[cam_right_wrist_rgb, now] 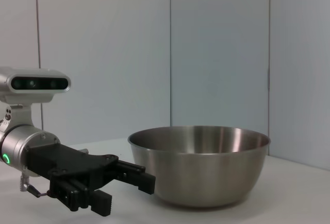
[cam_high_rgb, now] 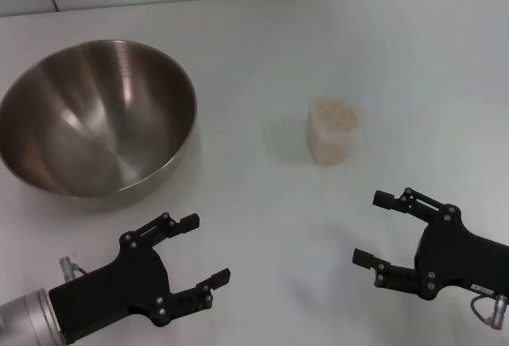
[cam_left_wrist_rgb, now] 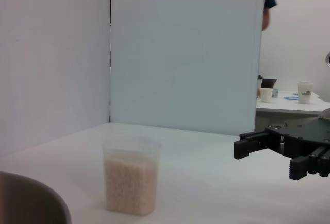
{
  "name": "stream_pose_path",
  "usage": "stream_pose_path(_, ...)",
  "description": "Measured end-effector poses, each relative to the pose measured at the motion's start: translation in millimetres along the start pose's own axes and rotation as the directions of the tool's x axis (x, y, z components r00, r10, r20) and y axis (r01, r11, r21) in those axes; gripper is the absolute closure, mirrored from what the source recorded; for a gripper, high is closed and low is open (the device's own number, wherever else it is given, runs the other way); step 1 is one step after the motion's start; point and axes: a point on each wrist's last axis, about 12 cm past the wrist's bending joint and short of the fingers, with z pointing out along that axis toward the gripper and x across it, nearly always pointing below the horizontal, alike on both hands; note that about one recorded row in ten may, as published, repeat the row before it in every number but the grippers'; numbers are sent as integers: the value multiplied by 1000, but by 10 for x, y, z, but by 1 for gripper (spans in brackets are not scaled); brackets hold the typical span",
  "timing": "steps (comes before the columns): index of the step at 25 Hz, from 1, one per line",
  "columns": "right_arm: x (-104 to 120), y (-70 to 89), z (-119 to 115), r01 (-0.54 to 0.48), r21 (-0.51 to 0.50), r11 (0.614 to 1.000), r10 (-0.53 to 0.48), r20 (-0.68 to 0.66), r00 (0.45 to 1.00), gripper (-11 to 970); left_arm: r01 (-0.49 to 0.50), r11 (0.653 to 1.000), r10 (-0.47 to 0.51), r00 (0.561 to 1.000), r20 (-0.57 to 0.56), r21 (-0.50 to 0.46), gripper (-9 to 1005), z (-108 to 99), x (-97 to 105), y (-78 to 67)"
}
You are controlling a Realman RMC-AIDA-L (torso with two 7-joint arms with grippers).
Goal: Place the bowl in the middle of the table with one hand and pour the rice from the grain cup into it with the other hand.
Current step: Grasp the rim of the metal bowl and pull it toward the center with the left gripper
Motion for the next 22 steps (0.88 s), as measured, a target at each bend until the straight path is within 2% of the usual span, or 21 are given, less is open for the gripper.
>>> stream_pose_path(9,8,-5,15,1,2,1000,-1,-7,1000,130,15,1000,-16,1000,20,8,161,-1,-26,-5)
stream_pose_path(11,9,-3,18,0,2,1000,0,-7,1000,130,17,999,-27,977,213,46,161,-58,-288,8)
stream_pose_path(12,10,0,21,-1,2,1000,1,-6,1000,130,7,999,-24,940,341,49,162,-130,-467,40)
stream_pose_path(13,10,0,21,-1,2,1000,1,-6,1000,130,7,999,-24,940,341,49,162,-130,-467,40)
stream_pose_path(14,11,2,23,-1,2,1000,1,-6,1000,130,2,999,-22,912,410,49,162,-193,-573,67)
stream_pose_path(15,11,3,24,-1,2,1000,1,-6,1000,130,0,999,-22,866,500,43,165,-281,-774,182)
stream_pose_path(16,11,4,25,-1,1,1000,1,-6,1000,130,7,998,-36,845,534,55,167,-340,-893,254)
stream_pose_path(17,11,5,26,-2,2,1000,2,-5,1000,130,36,994,-85,843,531,102,170,-448,-1145,428)
stream_pose_path(19,11,4,27,-2,2,1000,2,-5,1000,130,52,992,-100,870,483,112,175,-458,-1258,509)
stream_pose_path(20,11,4,26,-2,3,1000,2,-5,1000,130,71,992,-110,898,427,105,179,-467,-1360,581)
stream_pose_path(21,10,3,27,-1,3,1000,1,-5,1000,130,71,992,-110,898,427,105,183,-467,-1360,581)
stream_pose_path(22,11,4,26,-2,3,1000,2,-5,1000,130,131,991,-120,971,205,-39,186,-416,-1564,797)
